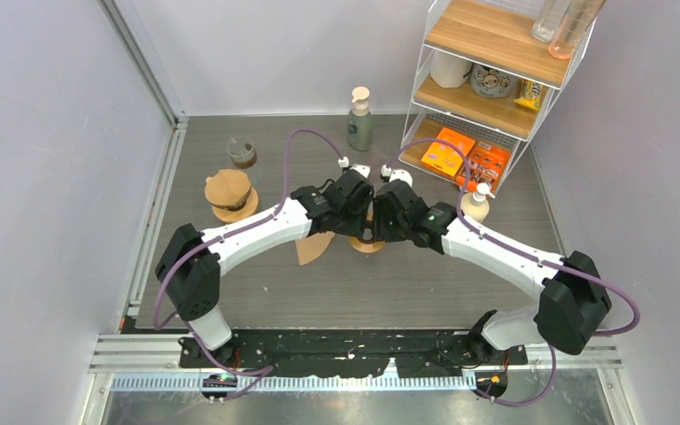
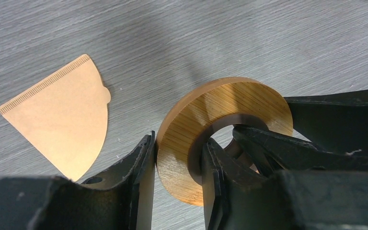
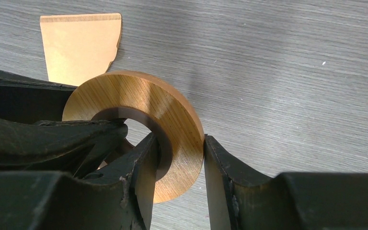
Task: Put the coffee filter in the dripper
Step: Pick up the dripper holder from the center of the board, then place the dripper holder onto the coffee server.
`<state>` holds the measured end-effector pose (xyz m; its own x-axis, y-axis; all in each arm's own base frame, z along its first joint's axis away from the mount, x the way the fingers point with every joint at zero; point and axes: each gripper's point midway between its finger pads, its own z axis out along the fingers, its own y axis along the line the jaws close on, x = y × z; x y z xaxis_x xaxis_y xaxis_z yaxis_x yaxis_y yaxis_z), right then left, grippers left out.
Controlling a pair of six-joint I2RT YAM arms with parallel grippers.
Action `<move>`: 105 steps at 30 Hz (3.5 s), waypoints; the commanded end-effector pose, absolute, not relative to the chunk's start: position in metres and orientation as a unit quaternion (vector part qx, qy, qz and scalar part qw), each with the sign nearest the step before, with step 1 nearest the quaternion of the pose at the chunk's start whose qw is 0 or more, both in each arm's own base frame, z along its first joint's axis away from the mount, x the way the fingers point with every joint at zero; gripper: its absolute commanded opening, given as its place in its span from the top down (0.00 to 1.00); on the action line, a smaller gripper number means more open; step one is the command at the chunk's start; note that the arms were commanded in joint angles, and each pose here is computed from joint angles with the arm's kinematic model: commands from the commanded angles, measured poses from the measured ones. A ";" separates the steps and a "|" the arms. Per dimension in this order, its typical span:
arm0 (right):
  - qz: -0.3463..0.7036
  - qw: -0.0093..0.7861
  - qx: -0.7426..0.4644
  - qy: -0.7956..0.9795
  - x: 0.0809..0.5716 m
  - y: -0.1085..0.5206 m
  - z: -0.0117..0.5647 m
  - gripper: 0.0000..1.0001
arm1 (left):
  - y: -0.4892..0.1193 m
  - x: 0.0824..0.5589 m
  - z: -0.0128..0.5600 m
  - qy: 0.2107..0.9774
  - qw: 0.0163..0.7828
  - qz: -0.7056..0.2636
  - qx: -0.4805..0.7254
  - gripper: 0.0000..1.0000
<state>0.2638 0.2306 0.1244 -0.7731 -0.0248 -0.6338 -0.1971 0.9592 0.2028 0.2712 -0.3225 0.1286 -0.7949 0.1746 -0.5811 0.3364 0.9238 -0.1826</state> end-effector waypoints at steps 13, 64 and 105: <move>0.160 0.440 -0.057 0.882 0.279 0.225 0.202 0.17 | -0.313 0.293 0.165 0.920 0.344 -0.106 0.156 1.00; 0.090 0.605 -0.014 0.791 0.275 0.144 0.212 0.04 | 0.021 0.525 0.224 0.895 0.399 -0.039 -0.197 1.00; 0.072 0.604 -0.018 0.794 0.281 0.141 0.204 0.04 | 0.017 0.550 0.177 0.927 0.329 -0.095 -0.153 0.87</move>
